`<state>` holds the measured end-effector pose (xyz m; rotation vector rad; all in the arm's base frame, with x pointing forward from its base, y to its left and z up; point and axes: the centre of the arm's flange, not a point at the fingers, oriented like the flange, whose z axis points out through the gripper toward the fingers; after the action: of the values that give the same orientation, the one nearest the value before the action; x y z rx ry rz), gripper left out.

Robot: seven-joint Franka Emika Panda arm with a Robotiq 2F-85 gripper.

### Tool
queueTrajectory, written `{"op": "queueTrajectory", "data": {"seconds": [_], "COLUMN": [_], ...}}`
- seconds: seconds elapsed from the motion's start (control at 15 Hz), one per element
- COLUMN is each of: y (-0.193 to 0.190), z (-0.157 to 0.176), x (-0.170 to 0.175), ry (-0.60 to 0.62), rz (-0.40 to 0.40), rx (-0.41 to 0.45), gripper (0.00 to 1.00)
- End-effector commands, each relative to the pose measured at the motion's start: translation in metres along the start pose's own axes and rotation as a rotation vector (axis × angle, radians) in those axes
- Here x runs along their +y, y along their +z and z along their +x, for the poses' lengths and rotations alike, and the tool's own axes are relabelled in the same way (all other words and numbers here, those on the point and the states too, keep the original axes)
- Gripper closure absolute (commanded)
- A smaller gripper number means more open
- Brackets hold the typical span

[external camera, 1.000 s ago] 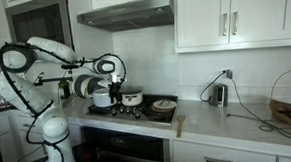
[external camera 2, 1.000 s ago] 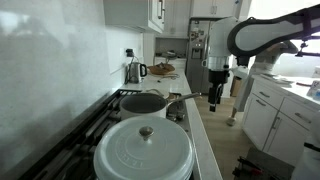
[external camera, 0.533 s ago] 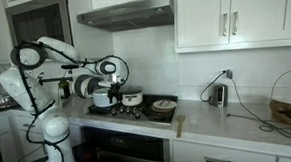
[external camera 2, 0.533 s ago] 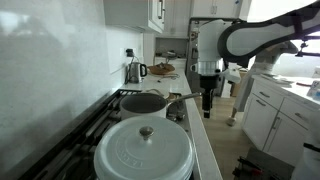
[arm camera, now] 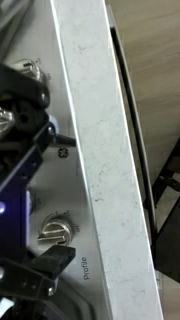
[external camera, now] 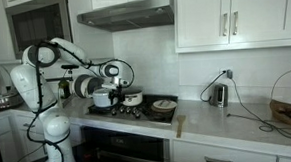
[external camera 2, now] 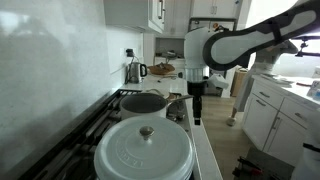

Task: Turn on the first knob on the left side of the stove

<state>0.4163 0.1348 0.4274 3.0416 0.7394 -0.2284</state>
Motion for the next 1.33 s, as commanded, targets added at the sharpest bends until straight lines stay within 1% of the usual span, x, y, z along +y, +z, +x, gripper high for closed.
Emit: {"op": "queueTrajectory", "data": {"seconds": [0.0,0.27,0.6,1.27], "y": [0.005,0.013,0.021,0.045], "z": [0.025,0.036,0.034,0.027], "x": [-0.012,-0.029,-0.045,-0.05], "ry": [-0.082,-0.156,-0.22,-0.279], "rz": [0.023,0.039,0.063,0.099], "rx": [0.0,-0.004,0.025,0.065], "gripper": [0.0,0.0,0.0,0.0]}}
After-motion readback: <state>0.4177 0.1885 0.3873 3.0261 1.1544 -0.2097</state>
